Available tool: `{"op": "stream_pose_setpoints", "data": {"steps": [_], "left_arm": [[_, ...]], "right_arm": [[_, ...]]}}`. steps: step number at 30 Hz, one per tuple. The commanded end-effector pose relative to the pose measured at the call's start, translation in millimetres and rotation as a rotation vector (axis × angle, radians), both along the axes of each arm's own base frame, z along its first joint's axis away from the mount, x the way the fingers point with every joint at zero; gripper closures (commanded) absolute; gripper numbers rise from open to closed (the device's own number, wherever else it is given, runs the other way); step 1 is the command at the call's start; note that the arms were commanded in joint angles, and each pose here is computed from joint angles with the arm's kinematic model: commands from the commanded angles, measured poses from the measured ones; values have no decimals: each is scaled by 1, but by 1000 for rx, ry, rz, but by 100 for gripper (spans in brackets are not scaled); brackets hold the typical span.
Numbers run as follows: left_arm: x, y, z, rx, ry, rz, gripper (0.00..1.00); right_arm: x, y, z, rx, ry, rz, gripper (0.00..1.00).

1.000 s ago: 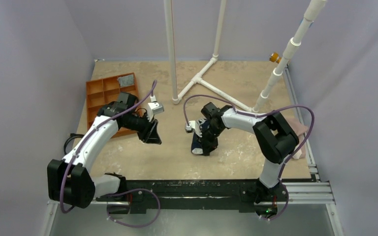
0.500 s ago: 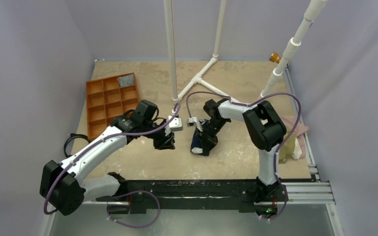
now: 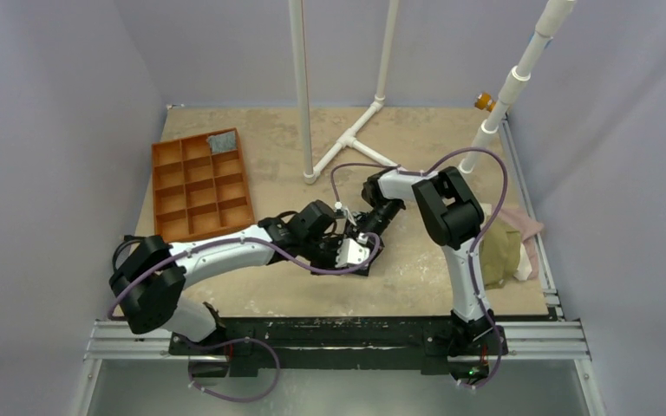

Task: Roll the underwear
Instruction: Roll the underwear to the center of the board.

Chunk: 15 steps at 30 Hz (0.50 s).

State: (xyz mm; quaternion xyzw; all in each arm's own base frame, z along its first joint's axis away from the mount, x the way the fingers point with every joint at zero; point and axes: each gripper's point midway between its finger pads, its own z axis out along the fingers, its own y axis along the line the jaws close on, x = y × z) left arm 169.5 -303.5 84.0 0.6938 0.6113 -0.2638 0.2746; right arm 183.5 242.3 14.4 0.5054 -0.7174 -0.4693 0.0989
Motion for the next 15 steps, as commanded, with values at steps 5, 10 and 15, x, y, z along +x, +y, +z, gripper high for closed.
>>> {"op": "stream_pose_setpoints", "data": {"steps": [5, 10, 15], "left_arm": [[11, -38, -5, -18, -224, -77, 69], [18, -40, -21, 43, -250, -63, 69], [24, -40, -32, 80, -253, -54, 69]], "right_arm": [[5, -8, -14, -25, -5, 36, 97], [6, -8, -15, -25, -7, 34, 97], [7, -9, -15, -28, -16, 28, 97]]}}
